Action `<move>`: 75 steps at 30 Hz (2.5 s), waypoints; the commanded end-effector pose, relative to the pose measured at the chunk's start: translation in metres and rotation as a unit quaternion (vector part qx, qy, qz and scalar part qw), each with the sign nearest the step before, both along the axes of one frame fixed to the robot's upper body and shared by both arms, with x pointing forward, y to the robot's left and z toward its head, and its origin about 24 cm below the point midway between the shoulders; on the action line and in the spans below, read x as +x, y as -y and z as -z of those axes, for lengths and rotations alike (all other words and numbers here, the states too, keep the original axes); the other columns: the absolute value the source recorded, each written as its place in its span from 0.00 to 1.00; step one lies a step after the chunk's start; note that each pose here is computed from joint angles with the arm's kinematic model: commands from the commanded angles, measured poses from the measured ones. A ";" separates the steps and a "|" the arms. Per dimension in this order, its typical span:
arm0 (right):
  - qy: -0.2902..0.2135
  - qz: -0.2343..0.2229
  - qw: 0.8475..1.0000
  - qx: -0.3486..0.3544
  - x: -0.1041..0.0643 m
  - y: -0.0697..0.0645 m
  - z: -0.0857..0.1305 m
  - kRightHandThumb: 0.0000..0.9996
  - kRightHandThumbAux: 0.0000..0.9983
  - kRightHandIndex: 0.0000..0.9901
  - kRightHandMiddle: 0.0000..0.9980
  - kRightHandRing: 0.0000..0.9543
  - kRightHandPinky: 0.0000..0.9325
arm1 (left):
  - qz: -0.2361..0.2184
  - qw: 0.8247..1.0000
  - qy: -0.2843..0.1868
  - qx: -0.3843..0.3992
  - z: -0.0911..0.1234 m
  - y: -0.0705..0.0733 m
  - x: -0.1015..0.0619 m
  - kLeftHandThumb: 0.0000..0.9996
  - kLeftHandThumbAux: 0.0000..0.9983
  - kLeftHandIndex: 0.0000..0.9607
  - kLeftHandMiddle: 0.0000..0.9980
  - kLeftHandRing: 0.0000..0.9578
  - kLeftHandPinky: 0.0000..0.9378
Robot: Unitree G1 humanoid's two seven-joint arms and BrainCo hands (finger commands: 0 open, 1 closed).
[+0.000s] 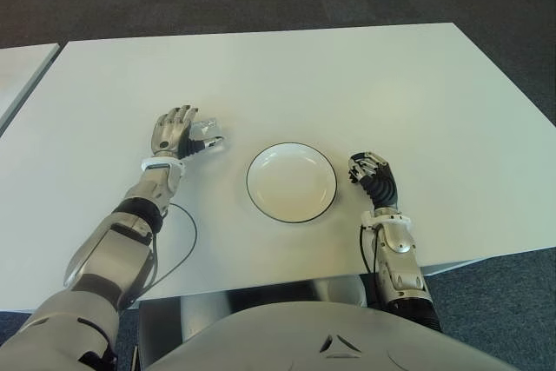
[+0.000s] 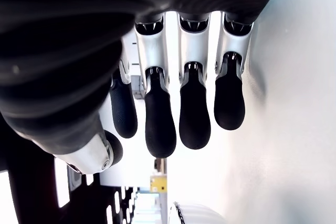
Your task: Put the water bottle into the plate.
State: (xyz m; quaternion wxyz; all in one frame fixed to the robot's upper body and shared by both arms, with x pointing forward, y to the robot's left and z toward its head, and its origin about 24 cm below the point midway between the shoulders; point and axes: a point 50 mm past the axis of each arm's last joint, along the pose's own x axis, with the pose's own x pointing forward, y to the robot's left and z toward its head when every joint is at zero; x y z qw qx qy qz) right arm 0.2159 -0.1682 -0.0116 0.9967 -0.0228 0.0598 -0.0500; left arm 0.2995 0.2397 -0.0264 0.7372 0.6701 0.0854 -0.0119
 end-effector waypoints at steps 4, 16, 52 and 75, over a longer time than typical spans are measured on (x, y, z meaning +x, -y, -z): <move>-0.034 0.002 0.999 0.005 -0.006 0.002 0.011 0.70 0.73 0.44 0.67 0.68 0.69 | -0.028 0.984 -0.176 -0.003 0.051 0.002 -0.042 0.61 0.25 0.00 0.00 0.00 0.00; -0.036 0.004 0.999 0.004 -0.006 0.002 0.012 0.70 0.73 0.44 0.67 0.69 0.69 | -0.049 0.976 -0.209 -0.026 0.061 0.014 -0.046 0.64 0.34 0.00 0.00 0.00 0.00; -0.036 0.016 0.999 0.009 -0.009 0.004 0.011 0.70 0.73 0.44 0.65 0.66 0.67 | -0.105 0.976 -0.145 -0.121 0.063 0.016 -0.053 0.74 0.69 0.46 0.84 0.88 0.93; -0.035 0.017 0.999 0.010 -0.009 0.004 0.012 0.70 0.73 0.44 0.66 0.67 0.68 | -0.120 0.974 -0.115 -0.151 0.059 0.013 -0.051 0.75 0.70 0.46 0.87 0.91 0.92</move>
